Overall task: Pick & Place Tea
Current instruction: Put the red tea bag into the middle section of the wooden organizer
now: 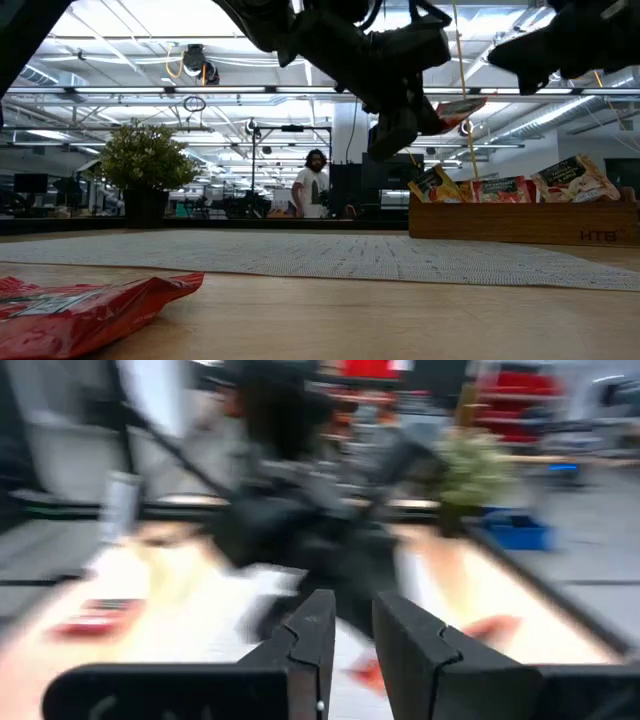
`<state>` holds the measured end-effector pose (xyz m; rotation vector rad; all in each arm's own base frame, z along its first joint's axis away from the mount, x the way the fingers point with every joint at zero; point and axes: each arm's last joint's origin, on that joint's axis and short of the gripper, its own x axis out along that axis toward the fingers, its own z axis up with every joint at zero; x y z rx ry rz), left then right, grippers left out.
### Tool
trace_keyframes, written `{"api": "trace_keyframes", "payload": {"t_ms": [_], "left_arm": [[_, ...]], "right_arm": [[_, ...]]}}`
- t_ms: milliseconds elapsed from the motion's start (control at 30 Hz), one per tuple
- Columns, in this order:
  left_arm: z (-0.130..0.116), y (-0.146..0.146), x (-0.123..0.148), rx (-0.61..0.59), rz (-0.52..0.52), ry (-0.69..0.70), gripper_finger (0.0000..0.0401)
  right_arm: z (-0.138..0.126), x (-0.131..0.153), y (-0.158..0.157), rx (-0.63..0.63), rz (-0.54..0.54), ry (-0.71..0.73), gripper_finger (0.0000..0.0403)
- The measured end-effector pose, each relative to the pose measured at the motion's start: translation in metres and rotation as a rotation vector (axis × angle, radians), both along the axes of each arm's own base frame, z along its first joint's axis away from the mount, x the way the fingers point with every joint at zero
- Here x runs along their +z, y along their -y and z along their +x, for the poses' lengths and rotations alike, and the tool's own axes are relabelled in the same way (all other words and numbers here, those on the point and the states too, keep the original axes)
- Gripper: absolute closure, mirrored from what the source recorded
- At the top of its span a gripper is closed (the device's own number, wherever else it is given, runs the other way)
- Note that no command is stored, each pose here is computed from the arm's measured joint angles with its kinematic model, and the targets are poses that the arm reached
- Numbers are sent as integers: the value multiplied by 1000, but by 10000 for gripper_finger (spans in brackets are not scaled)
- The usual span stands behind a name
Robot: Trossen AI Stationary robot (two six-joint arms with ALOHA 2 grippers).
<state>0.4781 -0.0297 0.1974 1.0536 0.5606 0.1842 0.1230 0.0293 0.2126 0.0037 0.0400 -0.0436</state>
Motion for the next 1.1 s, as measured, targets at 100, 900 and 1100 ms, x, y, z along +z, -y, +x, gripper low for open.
{"api": "trace_keyframes", "payload": {"t_ms": [100, 900, 1100], "left_arm": [[0, 1, 1, -3, 44, -10, 389], [0, 5, 8, 71, 232, -14, 389], [0, 3, 8, 73, 203, -5, 389]], "right_arm": [[0, -1, 3, -95, -61, -11, 334], [21, -11, 20, -283, 327, -110, 201], [27, -8, 26, -283, 331, -64, 207]]}}
